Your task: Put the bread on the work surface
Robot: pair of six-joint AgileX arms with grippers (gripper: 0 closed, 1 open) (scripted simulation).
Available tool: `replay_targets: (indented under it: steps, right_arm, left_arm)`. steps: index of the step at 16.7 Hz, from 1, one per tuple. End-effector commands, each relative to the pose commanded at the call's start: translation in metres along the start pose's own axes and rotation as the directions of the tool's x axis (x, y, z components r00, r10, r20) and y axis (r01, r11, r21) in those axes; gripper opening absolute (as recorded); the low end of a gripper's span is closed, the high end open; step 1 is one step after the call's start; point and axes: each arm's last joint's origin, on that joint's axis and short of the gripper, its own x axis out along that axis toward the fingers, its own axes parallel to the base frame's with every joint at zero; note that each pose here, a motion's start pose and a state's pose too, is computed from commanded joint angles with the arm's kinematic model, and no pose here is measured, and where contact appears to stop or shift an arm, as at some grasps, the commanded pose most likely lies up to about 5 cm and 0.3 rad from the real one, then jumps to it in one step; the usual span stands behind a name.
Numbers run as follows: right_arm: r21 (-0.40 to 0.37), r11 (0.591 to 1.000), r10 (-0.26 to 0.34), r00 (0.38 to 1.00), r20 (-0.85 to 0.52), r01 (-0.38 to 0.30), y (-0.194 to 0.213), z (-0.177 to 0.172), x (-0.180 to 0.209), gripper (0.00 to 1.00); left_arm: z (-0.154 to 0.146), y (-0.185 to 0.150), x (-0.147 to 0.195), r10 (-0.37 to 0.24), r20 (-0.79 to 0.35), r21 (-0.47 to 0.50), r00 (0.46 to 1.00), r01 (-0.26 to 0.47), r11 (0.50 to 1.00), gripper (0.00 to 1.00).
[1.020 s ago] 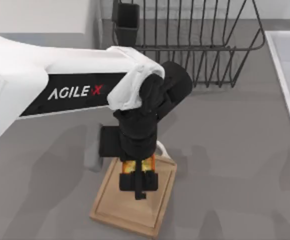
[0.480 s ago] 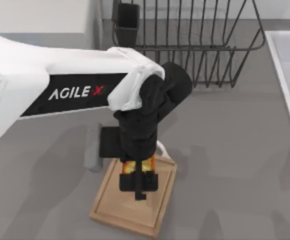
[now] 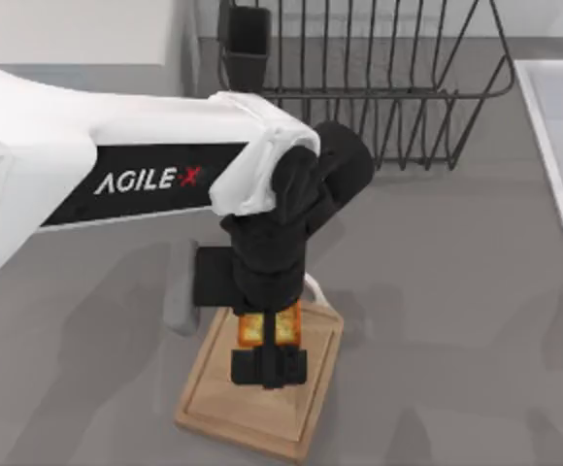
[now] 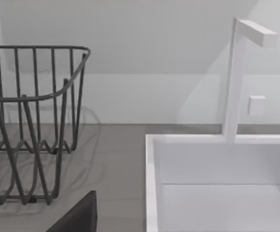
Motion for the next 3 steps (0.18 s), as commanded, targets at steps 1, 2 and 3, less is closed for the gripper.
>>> replay_targets:
  steps: [1,2,3]
  right_arm:
    - [0.000,1.000,0.000,1.000,0.000,0.000,0.0000,0.0000,0.0000,1.00]
    - [0.000,1.000,0.000,1.000,0.000,0.000,0.0000,0.0000,0.0000,1.00]
    - [0.000,1.000,0.000,1.000,0.000,0.000,0.0000,0.0000,0.0000,1.00]
  left_arm:
    - [0.0000,0.0000,0.0000,0.000,0.000,0.000,1.000,0.000,1.000,1.00]
    - [0.0000,0.0000,0.0000,0.000,0.000,0.000,1.000,0.000,1.000,1.00]
    - [0.0000,0.0000,0.0000,0.000,0.000,0.000,1.000,0.000,1.000,1.00]
